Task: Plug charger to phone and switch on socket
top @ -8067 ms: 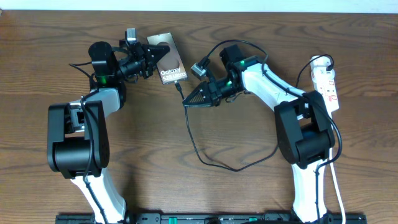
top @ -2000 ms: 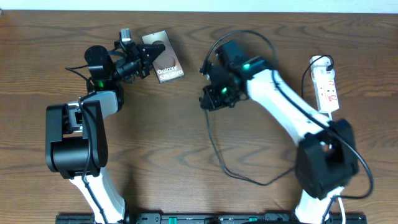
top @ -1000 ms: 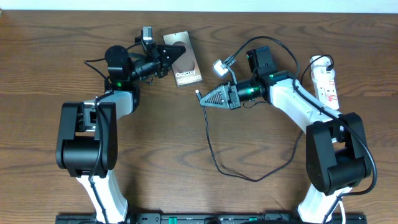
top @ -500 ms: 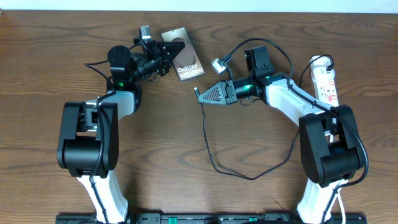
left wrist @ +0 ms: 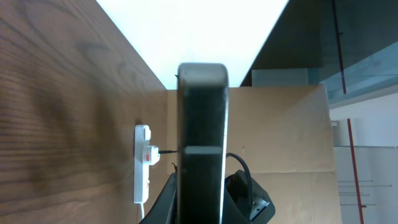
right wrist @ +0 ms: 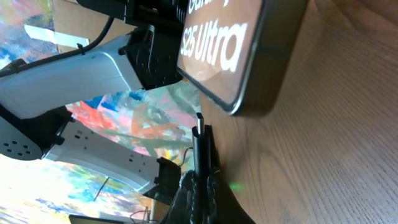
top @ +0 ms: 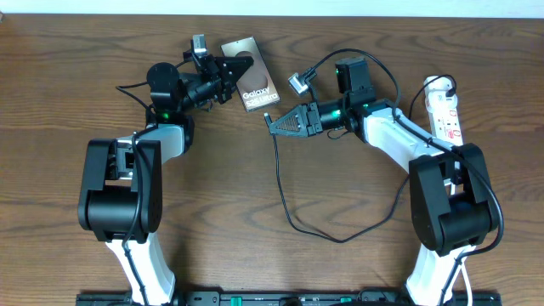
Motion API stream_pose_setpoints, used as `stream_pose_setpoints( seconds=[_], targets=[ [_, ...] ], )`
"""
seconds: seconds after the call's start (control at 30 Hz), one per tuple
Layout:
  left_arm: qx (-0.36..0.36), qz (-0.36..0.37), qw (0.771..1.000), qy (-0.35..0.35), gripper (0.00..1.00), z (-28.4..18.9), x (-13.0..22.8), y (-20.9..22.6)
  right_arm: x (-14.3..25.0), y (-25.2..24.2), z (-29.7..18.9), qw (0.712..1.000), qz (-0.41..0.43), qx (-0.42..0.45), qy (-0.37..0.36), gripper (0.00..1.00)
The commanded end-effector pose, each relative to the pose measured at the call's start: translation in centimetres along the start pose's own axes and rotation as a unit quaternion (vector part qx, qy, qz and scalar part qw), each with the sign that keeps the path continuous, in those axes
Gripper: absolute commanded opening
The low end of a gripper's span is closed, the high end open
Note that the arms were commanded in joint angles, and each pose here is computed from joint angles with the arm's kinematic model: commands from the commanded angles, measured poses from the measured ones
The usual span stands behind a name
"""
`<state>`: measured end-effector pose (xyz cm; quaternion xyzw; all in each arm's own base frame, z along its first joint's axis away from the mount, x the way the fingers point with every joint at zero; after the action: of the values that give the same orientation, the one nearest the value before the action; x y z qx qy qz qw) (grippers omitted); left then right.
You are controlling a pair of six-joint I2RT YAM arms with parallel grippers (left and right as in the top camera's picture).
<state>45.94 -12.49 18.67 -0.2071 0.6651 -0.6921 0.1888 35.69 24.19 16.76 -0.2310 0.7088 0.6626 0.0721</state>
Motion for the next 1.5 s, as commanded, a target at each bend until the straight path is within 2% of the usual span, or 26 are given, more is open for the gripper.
stream_pose_setpoints(
  seconds=[0.0,1.47],
  targets=[
    [0.004,0.005,1.000,0.018,0.07,0.02,0.51,-0.35,-0.01,0.16,0.07,1.000,0.007,-0.004,0.002,0.01],
    [0.004,0.011,1.000,0.024,0.07,0.02,0.66,-0.34,-0.91,0.31,0.86,1.000,0.018,0.008,-0.006,0.01]
  ],
)
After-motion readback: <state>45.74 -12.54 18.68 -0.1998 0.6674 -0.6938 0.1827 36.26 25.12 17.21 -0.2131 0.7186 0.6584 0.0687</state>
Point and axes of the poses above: each gripper's point midway between its finger pads, its own z axis out along the fingers, its own y axis along the line the jaws close on, x = y × z, the point moved 5 cm from there along -z, back along the fingers, and after that the axes turned 5 degrees about -z, right-handed, at the moved point
